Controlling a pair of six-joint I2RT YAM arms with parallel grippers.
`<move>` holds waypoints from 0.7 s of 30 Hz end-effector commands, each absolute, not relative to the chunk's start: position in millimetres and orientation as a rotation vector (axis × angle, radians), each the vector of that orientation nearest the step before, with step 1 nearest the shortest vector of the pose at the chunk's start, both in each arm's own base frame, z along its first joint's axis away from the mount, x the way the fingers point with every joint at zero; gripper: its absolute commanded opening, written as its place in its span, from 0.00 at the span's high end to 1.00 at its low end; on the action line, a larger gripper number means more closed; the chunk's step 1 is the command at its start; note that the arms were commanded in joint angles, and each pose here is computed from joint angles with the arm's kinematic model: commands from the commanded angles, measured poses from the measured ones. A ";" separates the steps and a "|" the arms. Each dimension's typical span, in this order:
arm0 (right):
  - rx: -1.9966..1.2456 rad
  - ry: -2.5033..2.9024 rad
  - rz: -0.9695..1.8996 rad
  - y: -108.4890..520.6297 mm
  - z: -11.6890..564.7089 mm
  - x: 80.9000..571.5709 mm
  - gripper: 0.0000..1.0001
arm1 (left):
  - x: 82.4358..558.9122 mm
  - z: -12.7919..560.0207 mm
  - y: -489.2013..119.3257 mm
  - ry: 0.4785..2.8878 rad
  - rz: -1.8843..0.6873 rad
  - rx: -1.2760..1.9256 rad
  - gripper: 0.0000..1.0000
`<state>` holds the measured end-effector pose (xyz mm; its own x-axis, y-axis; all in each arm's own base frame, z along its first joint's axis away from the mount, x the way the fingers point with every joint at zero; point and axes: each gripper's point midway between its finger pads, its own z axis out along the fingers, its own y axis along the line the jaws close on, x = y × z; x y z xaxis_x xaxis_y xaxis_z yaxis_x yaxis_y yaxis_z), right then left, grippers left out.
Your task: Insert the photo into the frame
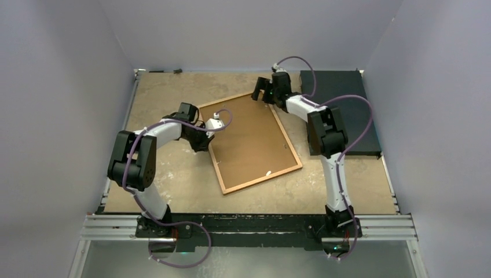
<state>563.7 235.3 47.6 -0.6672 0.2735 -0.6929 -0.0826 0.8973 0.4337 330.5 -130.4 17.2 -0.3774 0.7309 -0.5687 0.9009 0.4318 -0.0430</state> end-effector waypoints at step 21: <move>-0.049 2.231 0.684 275.4 157.4 442.5 0.01 | 430.5 115.1 -78.5 2.279 -0.367 1.066 0.64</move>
